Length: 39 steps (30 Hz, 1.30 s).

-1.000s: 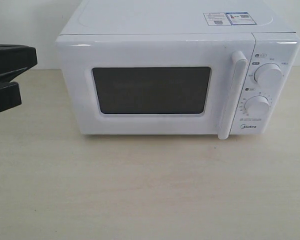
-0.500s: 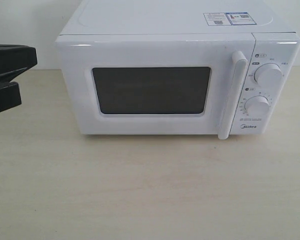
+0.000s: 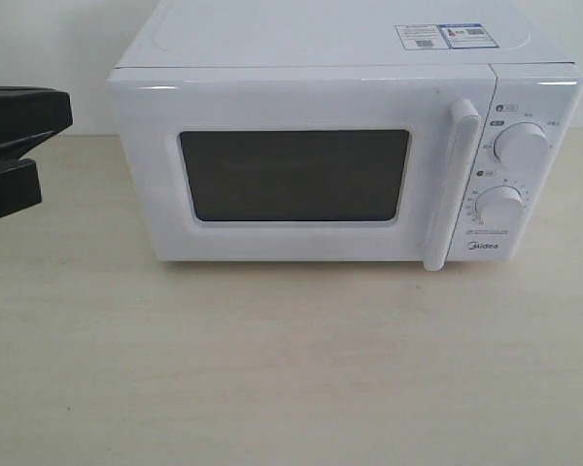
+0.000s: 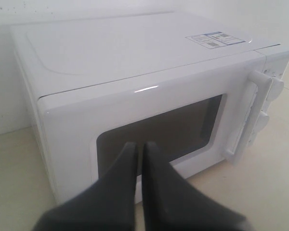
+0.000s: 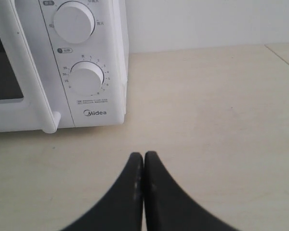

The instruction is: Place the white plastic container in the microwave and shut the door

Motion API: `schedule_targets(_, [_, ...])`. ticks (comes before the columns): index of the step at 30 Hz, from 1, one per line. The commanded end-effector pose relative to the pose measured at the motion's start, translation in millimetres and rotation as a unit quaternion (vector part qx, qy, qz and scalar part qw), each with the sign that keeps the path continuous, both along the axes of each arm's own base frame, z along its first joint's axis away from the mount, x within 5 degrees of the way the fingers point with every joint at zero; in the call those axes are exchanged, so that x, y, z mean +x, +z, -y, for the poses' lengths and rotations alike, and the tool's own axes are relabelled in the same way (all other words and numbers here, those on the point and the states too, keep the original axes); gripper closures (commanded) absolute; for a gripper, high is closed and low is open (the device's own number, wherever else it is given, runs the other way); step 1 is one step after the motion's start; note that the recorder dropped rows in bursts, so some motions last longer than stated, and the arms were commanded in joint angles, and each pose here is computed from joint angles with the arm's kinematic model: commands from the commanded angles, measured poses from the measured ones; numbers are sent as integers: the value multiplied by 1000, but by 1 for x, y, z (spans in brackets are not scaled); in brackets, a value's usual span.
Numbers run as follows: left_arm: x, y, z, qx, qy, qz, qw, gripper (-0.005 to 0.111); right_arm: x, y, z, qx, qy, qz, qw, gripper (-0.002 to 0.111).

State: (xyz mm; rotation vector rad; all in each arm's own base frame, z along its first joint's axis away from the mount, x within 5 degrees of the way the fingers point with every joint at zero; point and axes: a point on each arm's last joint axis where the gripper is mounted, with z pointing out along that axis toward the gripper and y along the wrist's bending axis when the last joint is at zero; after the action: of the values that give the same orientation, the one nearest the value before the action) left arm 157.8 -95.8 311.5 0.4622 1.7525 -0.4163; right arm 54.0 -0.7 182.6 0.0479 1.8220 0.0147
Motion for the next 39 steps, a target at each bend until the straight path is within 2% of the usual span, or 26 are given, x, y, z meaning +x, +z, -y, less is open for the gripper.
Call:
schedule_targets(1, [-1, 1, -2, -1, 4, 7, 1000, 102, 0, 1, 0, -5, 1, 3, 1000, 109])
schedule_targets(39, [-1, 1, -2, -1, 4, 7, 1000, 102, 0, 0, 0, -13, 6, 0, 1000, 109])
